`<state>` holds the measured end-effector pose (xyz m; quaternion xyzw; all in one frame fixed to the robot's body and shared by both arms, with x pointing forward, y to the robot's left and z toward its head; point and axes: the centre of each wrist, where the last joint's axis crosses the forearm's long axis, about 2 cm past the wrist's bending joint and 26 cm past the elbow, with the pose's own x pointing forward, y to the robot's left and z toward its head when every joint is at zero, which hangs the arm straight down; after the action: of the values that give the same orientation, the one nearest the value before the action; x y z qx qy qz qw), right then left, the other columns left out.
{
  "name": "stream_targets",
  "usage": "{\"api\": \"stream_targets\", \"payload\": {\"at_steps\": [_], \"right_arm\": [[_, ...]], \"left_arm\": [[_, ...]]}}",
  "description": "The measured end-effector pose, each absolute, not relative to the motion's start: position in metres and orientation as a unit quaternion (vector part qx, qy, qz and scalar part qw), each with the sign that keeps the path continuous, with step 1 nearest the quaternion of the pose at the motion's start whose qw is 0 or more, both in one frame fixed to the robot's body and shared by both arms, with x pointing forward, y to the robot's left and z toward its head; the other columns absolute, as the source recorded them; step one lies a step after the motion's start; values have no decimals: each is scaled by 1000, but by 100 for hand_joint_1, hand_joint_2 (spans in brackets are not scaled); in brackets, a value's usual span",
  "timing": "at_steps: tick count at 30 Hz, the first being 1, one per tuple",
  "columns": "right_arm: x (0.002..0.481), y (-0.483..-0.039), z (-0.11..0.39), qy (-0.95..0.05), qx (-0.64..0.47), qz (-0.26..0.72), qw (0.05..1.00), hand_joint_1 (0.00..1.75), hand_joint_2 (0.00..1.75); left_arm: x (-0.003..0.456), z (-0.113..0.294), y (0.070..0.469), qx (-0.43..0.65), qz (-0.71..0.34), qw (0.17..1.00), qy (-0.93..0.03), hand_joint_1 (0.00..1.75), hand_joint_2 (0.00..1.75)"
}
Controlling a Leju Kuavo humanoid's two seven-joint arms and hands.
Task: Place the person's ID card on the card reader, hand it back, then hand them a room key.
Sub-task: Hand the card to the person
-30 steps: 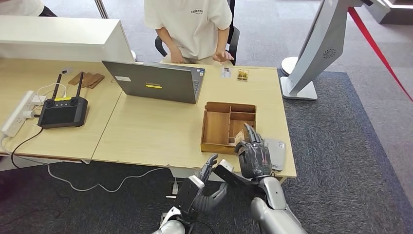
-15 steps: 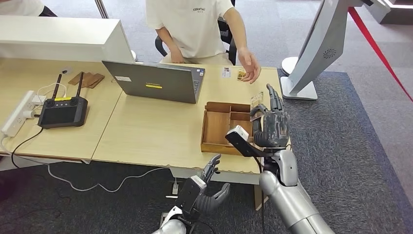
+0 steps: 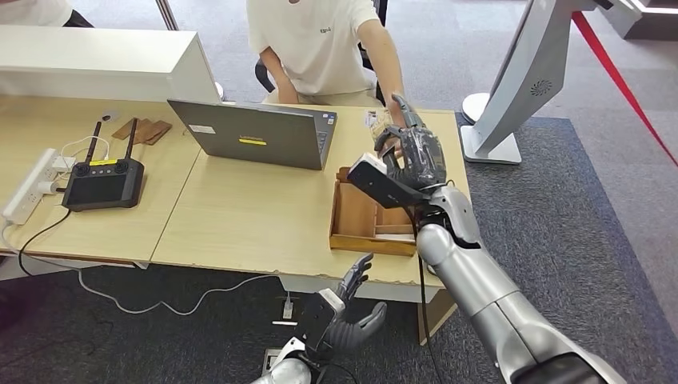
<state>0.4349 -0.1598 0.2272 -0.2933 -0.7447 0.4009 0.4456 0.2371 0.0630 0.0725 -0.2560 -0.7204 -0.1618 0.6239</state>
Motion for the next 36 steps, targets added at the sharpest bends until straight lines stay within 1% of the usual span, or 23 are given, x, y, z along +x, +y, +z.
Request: {"api": "stream_targets", "payload": {"at_steps": [9, 19, 21, 23, 25, 29, 36], "right_arm": [[444, -140, 231, -697, -295, 452, 471, 175, 175], [448, -134, 227, -666, -317, 470, 485, 175, 175], [449, -136, 226, -659, -323, 471, 489, 163, 175], [450, -137, 226, -653, -329, 473, 492, 77, 175], [450, -139, 225, -649, -334, 474, 493, 1, 175], [450, -140, 222, -647, -344, 475, 487, 0, 175], [452, -141, 226, -672, -352, 446, 475, 0, 175]], "left_arm": [[237, 70, 63, -259, -164, 623, -720, 0, 175], [237, 67, 63, -263, -171, 622, -717, 0, 175], [237, 67, 63, -263, -171, 623, -717, 0, 175], [237, 66, 64, -262, -172, 624, -716, 0, 175], [237, 66, 64, -262, -172, 624, -716, 0, 175], [237, 66, 64, -261, -171, 624, -716, 0, 175], [237, 66, 64, -260, -171, 625, -716, 0, 175]]}}
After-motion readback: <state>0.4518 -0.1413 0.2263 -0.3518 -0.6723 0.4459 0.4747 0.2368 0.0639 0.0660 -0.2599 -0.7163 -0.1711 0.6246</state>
